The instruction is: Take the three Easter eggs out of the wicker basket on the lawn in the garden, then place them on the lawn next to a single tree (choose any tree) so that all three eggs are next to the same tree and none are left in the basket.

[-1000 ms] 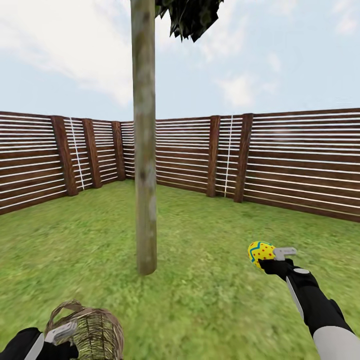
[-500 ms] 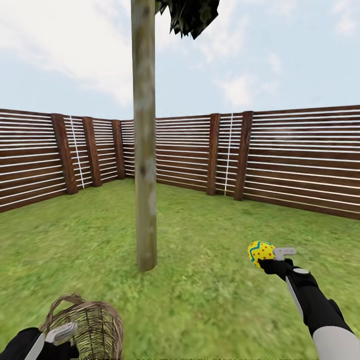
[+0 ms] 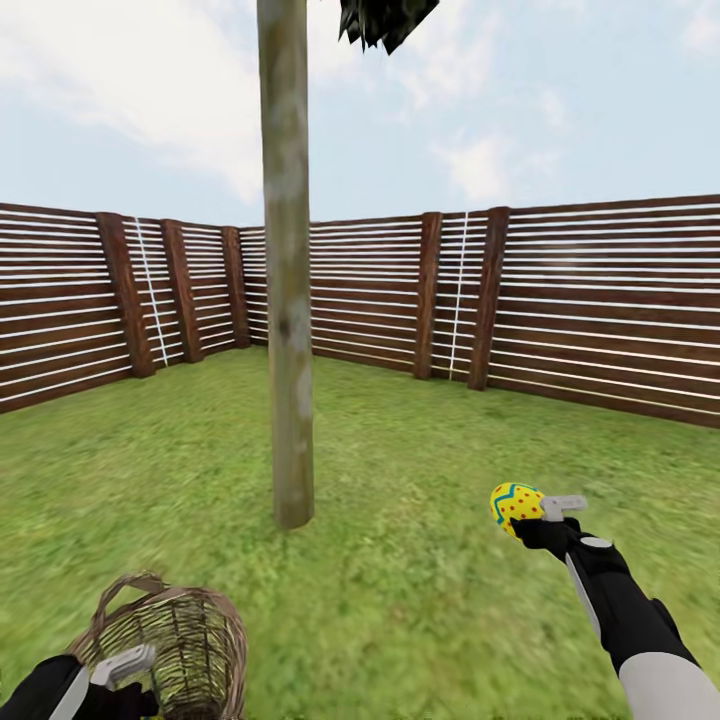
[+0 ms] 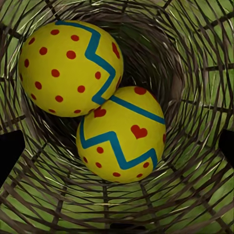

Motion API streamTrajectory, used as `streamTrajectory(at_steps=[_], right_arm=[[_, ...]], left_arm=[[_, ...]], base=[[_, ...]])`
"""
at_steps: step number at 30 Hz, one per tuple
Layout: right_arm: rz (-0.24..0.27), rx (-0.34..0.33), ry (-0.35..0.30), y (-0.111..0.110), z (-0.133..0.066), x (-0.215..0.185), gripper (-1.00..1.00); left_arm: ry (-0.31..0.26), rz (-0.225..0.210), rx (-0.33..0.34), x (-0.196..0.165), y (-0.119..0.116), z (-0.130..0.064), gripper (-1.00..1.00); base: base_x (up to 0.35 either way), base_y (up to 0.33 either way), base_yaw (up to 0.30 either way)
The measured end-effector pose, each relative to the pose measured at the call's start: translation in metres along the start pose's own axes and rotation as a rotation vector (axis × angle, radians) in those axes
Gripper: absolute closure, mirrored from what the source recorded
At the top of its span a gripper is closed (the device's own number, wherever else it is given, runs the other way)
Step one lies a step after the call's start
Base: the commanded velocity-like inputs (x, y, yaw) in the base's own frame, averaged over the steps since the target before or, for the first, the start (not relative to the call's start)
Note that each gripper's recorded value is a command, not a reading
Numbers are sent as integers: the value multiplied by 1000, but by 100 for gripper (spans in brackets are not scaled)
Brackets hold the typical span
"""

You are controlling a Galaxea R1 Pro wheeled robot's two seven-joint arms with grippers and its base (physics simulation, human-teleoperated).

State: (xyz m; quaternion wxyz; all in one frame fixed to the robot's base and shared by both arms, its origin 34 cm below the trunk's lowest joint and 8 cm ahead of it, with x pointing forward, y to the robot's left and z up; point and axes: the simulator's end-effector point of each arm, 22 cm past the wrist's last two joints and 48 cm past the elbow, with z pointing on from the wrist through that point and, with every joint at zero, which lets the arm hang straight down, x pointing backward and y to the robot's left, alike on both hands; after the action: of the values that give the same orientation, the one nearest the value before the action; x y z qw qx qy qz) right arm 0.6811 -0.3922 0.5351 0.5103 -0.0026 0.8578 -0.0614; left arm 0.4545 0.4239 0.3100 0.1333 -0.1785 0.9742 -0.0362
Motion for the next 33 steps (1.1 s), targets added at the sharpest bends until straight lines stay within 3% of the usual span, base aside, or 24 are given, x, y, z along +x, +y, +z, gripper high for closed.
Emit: streamTrajectory(at_steps=[20, 33], right_arm=[[-10, -9, 86, 8, 25, 47, 100], [-8, -10, 85, 9, 25, 46, 100]], left_arm=[[77, -1, -28, 24, 9, 26, -100], [84, 4, -1, 29, -11, 30, -100]], base=[[0, 0, 0], [96, -2, 0]])
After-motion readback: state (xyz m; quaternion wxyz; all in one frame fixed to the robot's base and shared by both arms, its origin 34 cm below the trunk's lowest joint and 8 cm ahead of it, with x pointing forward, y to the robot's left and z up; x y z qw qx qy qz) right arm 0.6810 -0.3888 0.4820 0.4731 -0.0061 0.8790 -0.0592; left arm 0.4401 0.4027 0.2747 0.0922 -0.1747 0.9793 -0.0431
